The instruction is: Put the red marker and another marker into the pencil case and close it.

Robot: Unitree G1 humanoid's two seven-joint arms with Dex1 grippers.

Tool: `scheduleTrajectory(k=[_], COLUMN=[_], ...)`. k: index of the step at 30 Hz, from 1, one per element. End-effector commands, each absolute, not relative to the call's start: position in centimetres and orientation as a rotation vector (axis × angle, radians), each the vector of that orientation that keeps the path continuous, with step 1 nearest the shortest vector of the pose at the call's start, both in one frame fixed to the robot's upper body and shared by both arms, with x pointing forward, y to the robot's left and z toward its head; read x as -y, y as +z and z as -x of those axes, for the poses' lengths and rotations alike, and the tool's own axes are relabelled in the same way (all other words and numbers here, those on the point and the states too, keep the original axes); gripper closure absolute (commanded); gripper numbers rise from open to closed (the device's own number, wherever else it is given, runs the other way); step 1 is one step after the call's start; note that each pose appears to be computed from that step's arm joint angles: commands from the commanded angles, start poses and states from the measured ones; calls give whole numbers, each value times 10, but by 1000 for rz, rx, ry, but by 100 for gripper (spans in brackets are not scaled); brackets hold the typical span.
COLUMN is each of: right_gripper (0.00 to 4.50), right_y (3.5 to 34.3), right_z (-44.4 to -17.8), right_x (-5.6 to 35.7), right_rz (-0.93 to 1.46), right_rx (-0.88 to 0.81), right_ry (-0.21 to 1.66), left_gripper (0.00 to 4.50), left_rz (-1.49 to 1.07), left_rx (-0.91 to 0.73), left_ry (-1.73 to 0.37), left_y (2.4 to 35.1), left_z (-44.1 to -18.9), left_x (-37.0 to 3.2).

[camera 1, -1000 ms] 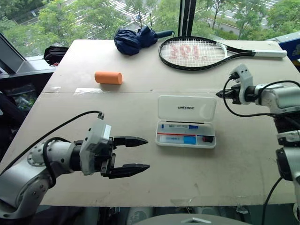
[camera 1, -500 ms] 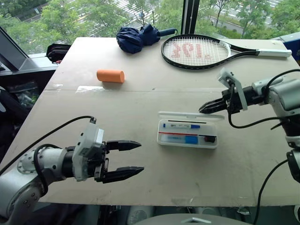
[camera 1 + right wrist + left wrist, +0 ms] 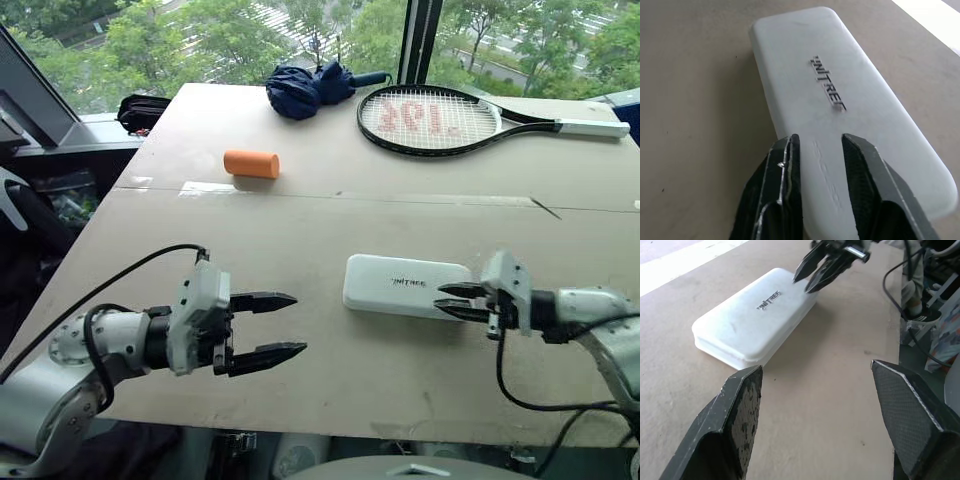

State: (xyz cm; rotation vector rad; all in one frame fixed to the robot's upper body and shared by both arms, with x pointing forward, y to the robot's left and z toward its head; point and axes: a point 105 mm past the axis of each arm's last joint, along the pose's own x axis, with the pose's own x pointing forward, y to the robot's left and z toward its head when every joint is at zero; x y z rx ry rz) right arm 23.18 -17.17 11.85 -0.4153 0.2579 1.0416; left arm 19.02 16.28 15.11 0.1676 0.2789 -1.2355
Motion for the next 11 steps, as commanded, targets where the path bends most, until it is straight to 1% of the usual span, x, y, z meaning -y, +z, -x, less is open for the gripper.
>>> scheduleTrajectory(k=[1,2,4,5,7,8,11], right_gripper=[174,117,35,6,6,6,6], right_y=[142,142,140,136,130,128,125], right_z=[-209,-199,-179,-165,-142,-136,-130], right_x=[205,220,241,251,262,265,272], right_rz=[473,468,458,452,444,446,448], right_rx=[-191,-209,-254,-291,-351,-367,-378], right_ry=[886,820,733,700,676,672,648], left_gripper=[103,103,103,103,103,103,103], left_rz=[-169,-163,-145,-148,-139,-139,-139], left_rx=[-283,-297,-320,-334,-357,-367,-402], left_ry=[-1187,-1172,-1136,-1129,-1111,-1110,-1137], left_y=[148,145,139,135,130,127,121], left_z=[-191,-189,-188,-186,-184,-183,-180], left_x=[-174,-179,-189,-193,-199,-201,-202])
